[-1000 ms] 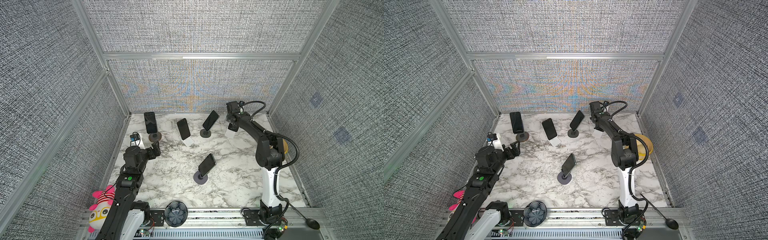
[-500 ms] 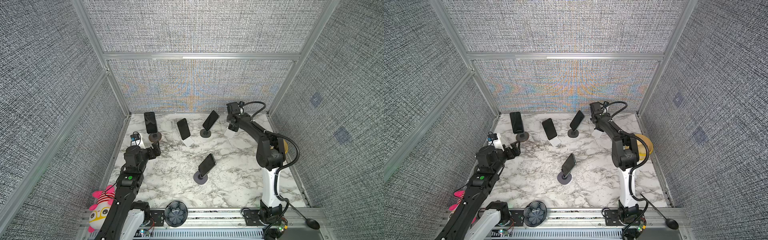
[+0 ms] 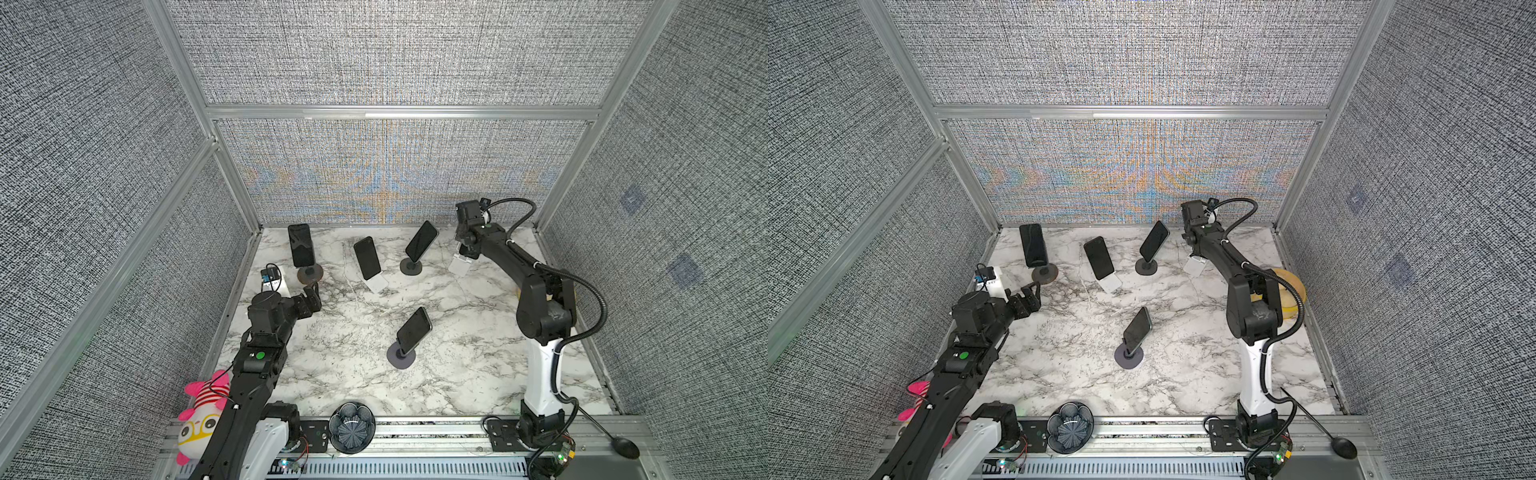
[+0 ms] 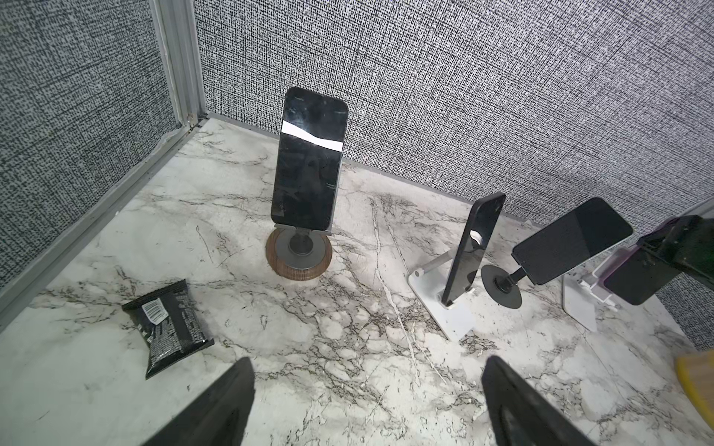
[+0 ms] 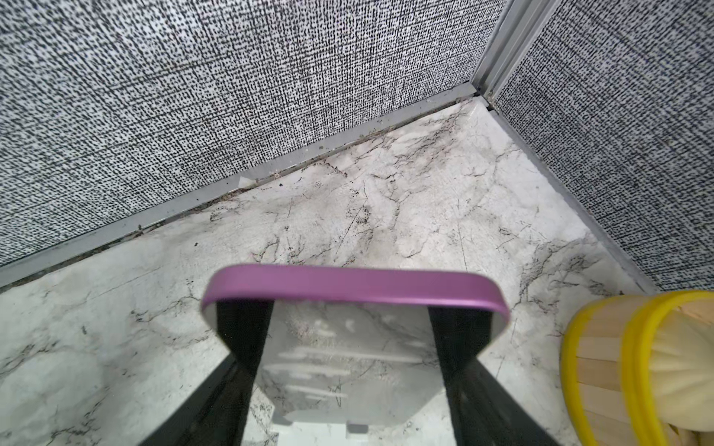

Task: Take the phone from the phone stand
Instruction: 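Close the right gripper on the top edge of the purple-edged phone, then lift the purple-edged phone off the white stand and lower it nearer the robot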

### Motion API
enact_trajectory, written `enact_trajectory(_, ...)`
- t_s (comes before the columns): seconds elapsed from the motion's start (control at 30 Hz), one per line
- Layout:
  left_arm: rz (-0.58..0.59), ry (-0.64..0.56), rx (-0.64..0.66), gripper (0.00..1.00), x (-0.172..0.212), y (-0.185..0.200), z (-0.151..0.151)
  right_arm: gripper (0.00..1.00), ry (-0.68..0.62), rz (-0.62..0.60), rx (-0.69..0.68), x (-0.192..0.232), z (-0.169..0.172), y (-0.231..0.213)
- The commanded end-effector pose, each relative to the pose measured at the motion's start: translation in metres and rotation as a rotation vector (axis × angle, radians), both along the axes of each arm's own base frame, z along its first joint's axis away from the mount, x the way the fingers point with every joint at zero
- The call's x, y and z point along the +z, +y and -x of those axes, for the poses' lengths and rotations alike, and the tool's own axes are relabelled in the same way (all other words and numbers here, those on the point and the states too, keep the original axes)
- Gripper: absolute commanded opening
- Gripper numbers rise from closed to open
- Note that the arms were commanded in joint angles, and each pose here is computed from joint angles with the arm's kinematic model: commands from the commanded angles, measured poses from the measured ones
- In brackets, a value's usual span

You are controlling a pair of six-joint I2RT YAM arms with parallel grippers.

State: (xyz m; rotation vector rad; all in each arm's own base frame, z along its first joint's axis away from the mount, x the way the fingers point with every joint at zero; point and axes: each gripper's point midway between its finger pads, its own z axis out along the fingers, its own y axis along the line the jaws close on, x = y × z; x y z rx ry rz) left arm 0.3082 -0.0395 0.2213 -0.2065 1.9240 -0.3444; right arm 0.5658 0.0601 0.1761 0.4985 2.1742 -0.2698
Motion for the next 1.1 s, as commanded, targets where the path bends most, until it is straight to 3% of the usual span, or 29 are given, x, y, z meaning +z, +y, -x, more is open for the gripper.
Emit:
enact_trajectory(0.0,0.006,-0.022,0.002,0.93,0.005,0.000,-0.001,0.71,-0.029,0.003,0.018,0.014,-0.001,0.001)
enact_trajectory(0.27,0.009,-0.021,0.002,0.93,0.005,0.000,-0.002,0.71,0.008,-0.028,0.113,0.031,0.018,0.010)
enact_trajectory(0.47,0.012,-0.014,-0.001,0.93,0.003,-0.001,-0.004,0.71,0.138,-0.035,0.232,0.034,0.052,0.019)
enact_trajectory(0.77,0.022,-0.005,-0.014,0.93,0.002,-0.004,-0.006,0.71,0.413,-0.105,0.385,0.027,0.152,0.026)
enact_trajectory(1.07,0.036,0.005,-0.028,0.93,-0.001,-0.008,-0.008,0.70,0.761,-0.211,0.515,-0.012,0.258,0.043)
